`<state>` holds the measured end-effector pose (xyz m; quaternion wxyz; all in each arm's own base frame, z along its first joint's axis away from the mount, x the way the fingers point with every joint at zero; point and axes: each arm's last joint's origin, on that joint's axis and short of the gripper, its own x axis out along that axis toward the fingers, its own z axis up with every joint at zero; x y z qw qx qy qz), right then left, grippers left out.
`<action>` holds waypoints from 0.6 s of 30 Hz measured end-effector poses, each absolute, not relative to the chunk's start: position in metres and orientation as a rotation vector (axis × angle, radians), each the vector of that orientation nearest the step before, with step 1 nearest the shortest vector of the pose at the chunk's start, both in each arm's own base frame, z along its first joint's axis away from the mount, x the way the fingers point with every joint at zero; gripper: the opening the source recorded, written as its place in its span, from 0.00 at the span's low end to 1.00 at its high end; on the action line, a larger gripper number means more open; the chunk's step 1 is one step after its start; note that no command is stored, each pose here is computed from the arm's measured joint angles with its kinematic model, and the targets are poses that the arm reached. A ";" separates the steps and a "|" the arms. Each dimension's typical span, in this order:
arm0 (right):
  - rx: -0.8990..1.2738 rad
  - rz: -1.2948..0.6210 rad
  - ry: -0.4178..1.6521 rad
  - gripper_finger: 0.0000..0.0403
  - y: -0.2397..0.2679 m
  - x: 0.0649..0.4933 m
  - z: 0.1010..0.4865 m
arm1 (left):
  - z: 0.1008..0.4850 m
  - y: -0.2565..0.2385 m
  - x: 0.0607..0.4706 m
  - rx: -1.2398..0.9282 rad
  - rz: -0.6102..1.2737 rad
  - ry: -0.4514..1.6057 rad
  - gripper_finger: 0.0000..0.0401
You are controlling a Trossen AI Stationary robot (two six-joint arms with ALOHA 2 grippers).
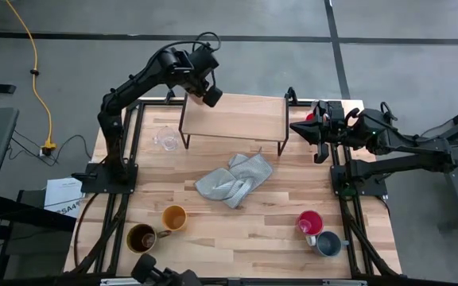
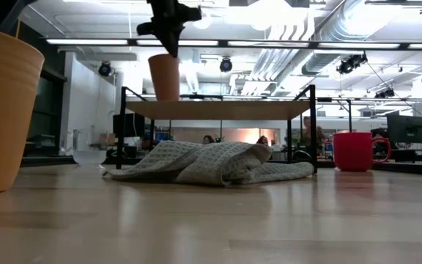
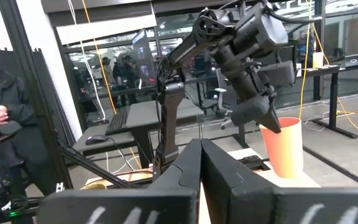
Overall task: Stack small to large cups/mugs on shelf
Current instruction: Put the orange cup on the shelf
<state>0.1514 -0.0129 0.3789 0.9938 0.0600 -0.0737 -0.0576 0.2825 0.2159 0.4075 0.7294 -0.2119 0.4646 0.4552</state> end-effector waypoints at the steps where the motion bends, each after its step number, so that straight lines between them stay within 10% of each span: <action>1: 0.120 -0.115 -0.148 0.00 -0.013 0.151 0.379 | 0.407 0.218 0.281 -0.471 1.008 1.031 0.00; 18: 0.122 -0.115 -0.148 0.00 -0.013 0.151 0.379 | 0.391 0.232 0.282 -0.524 0.988 1.108 0.00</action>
